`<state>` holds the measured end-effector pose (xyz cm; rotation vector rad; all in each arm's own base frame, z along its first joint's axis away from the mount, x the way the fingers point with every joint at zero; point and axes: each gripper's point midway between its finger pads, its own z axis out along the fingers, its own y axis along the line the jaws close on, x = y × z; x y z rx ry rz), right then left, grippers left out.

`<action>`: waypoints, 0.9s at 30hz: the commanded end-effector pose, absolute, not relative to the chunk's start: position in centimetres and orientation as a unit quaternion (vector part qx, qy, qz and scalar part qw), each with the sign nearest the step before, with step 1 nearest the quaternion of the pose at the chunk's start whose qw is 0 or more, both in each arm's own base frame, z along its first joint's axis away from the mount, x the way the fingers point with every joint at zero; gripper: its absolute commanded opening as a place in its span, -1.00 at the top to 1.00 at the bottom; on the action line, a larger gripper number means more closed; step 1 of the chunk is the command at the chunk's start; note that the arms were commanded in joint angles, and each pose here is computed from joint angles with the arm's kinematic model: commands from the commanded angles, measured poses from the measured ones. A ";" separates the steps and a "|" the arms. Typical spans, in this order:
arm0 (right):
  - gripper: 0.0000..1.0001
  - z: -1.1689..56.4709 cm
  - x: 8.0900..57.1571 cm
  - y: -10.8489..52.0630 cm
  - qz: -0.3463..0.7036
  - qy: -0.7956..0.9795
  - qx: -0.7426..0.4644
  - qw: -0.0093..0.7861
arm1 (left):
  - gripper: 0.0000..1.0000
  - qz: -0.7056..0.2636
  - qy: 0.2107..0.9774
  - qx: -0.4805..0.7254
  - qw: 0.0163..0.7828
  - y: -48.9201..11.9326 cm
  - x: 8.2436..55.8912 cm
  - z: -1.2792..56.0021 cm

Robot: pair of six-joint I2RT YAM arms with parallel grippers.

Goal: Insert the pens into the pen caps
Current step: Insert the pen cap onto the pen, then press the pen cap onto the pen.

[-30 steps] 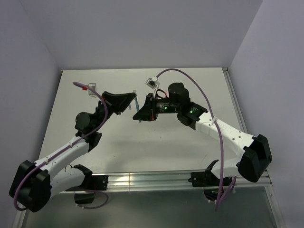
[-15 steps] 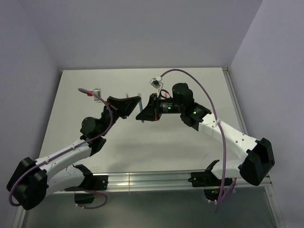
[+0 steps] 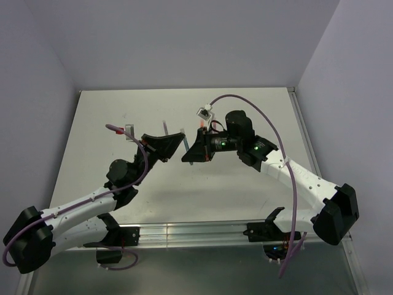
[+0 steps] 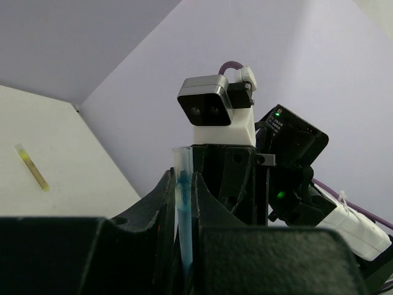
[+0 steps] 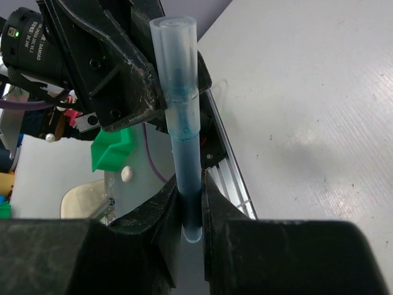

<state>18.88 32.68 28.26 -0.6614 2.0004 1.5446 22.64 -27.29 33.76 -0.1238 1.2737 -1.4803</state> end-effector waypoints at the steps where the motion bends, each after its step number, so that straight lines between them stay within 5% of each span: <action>1: 1.00 34.3 26.3 30.5 0.532 0.701 -0.172 0.443 | 1.00 -0.660 0.584 0.068 0.467 -31.3 17.0 30.1; 12: 1.00 34.7 25.3 30.7 0.532 0.694 -0.194 0.444 | 0.99 -0.608 0.576 0.070 0.542 -30.4 19.0 34.3; 27: 1.00 35.7 22.1 31.8 0.521 0.675 -0.257 0.455 | 0.01 -0.560 0.552 0.059 0.615 -29.1 21.0 40.3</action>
